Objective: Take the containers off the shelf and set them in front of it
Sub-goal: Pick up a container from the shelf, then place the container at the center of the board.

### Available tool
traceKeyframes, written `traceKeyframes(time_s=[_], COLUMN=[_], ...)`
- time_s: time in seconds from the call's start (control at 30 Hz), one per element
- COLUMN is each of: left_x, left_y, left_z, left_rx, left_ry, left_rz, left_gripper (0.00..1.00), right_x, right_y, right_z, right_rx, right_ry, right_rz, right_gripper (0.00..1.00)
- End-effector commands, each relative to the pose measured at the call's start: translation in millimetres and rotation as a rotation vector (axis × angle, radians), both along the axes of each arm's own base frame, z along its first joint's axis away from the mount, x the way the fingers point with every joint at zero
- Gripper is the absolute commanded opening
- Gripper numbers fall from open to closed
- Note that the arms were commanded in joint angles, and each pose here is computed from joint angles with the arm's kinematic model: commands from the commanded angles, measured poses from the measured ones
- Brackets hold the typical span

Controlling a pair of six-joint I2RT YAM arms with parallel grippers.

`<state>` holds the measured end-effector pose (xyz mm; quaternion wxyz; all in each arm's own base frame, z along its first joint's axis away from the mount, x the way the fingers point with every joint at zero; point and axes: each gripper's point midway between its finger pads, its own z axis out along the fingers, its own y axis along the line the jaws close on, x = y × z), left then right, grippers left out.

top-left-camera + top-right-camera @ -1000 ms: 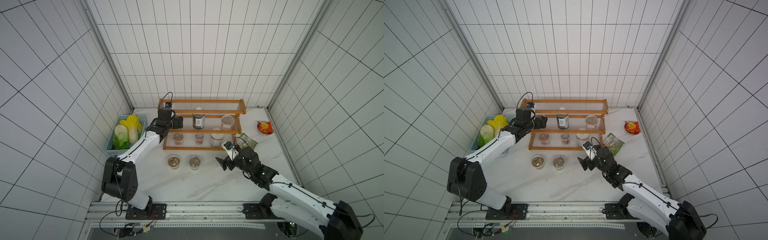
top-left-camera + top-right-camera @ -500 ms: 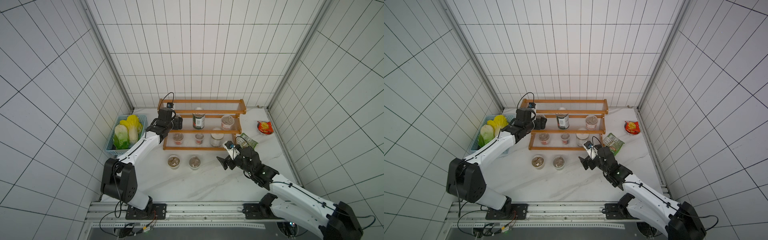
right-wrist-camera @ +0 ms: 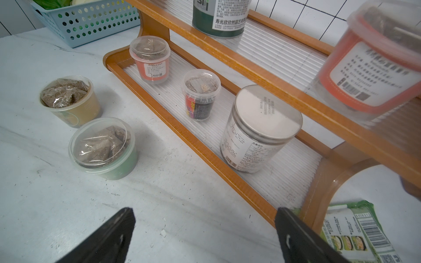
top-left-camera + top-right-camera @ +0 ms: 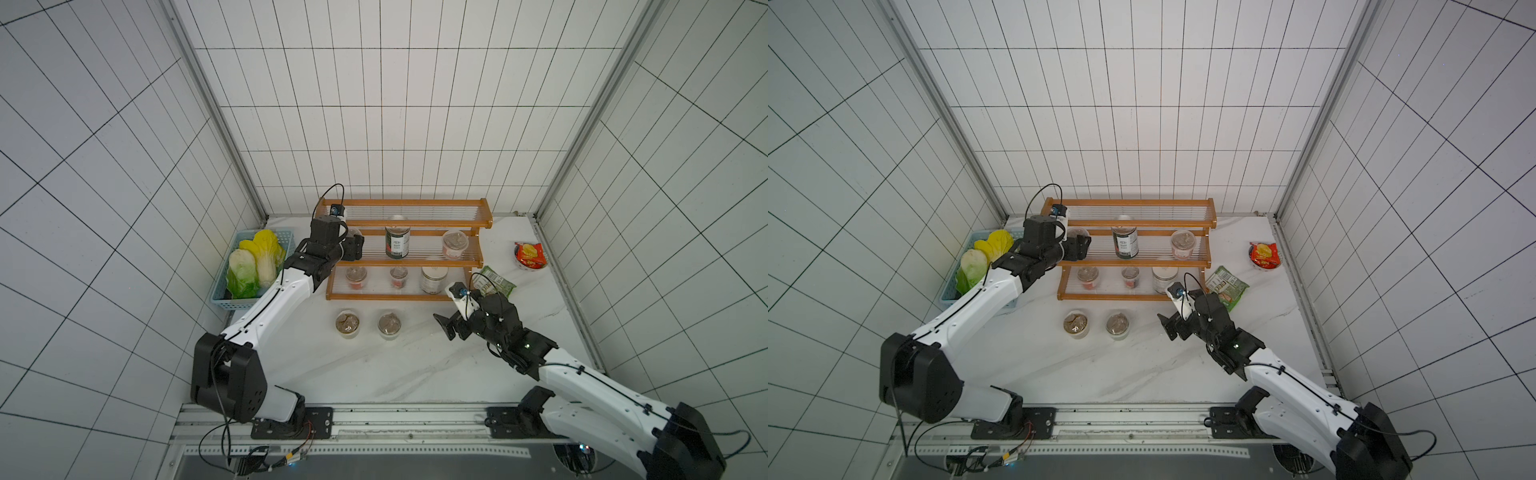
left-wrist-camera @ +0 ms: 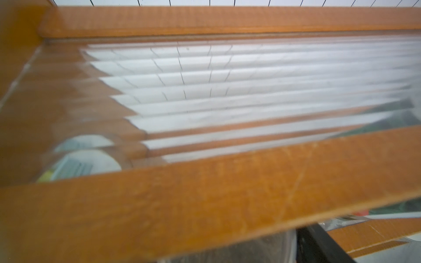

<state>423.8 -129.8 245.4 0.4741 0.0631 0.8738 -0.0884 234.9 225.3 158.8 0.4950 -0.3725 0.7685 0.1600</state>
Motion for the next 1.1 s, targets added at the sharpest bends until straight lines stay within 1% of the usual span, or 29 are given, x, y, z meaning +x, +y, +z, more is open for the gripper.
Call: traceKeyframes(time_s=[0.0, 0.17, 0.23, 0.43, 0.57, 0.67, 0.73, 0.87, 0.97, 1.07], left_x=[-16.7, -50.4, -65.8, -120.6, -155.9, -175.7, -185.9, -202.7, -205.1, -201.9], left_y=[-5.9, -13.6, -16.8, -43.8, -73.6, -97.1, -112.7, -148.1, -167.7, -186.7], left_z=[8.8, 12.7, 14.5, 12.8, 7.5, -2.0, -8.2, -23.3, -36.1, -50.8], left_rx=[-0.017, -0.037, -0.063, -0.067, -0.086, -0.08, -0.079, -0.065, -0.054, -0.036], left_ry=[-0.002, 0.007, 0.009, 0.03, 0.036, 0.052, 0.058, 0.074, 0.116, 0.125], left_rz=[-0.041, -0.064, -0.071, -0.134, -0.19, -0.238, -0.269, -0.34, -0.366, -0.396], left_gripper=[0.79, 0.79, 0.79, 0.79, 0.79, 0.79, 0.79, 0.79, 0.78, 0.78], right_x=[6.7, 8.9, 9.7, 12.4, 16.1, 21.2, 24.7, 23.2, 20.0, 17.9], right_y=[-2.0, -1.1, 0.0, -5.8, -22.5, -43.0, -59.6, -87.3, -100.8, -108.8], right_z=[9.2, 16.9, 22.0, 46.1, 55.9, 61.2, 64.4, 69.1, 68.3, 66.9], right_rx=[0.007, 0.015, 0.022, 0.052, 0.042, 0.047, 0.057, 0.089, 0.101, 0.101], right_ry=[-0.011, -0.016, -0.018, -0.041, -0.048, -0.052, -0.044, -0.037, -0.029, -0.022], right_rz=[-0.028, -0.034, -0.033, -0.075, -0.159, -0.248, -0.319, -0.413, -0.452, -0.472], right_gripper=[0.99, 0.99, 0.99, 0.99, 0.99, 0.99, 0.99, 0.99, 0.99, 0.99])
